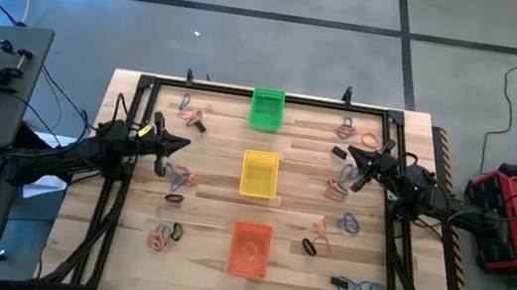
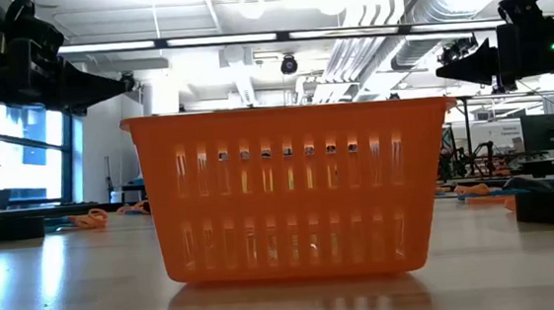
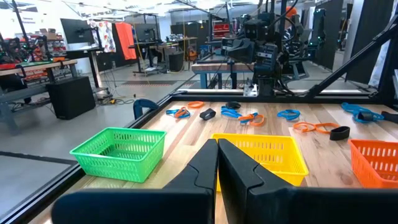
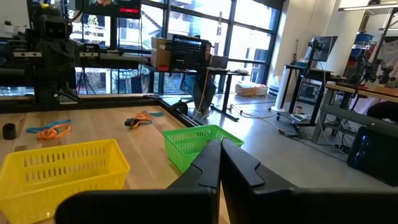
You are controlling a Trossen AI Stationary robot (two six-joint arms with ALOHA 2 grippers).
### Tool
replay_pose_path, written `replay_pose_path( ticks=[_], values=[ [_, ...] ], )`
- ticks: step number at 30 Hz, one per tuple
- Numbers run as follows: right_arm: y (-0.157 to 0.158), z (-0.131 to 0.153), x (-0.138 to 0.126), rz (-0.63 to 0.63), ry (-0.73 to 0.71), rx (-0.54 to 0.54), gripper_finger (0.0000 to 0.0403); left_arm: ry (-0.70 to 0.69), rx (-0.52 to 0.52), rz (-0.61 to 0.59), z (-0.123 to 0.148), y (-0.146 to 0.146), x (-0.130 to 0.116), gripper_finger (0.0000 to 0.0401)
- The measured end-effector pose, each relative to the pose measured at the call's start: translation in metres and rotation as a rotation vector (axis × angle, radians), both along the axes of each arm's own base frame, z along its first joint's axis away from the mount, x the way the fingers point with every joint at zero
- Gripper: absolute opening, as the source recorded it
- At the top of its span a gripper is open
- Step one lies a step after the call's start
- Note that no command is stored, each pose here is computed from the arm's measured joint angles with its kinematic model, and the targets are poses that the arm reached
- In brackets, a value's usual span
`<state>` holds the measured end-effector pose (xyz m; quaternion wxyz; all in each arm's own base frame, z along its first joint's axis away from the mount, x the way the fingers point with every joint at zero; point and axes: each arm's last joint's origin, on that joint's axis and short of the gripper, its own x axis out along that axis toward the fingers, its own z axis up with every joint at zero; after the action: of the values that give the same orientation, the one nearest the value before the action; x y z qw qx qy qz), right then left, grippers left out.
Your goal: Sort rubber bands into baskets
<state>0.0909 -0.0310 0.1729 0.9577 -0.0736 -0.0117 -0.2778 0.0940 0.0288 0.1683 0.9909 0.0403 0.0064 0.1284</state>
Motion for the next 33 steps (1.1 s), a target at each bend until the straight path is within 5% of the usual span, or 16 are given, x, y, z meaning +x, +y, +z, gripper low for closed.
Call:
replay_pose_path(
  ticks=[14,33],
  values=[
    [0.005,0.019,0.0,0.163,-0.242,0.028,0.0,0.0,0.0,0.0,0.0,0.0,0.0,0.0003],
    [0.012,0.034,0.044,0.314,0.193,0.218,0.0,-0.001,0.0,-0.001,0.0,0.0,0.0,0.0003]
  ],
)
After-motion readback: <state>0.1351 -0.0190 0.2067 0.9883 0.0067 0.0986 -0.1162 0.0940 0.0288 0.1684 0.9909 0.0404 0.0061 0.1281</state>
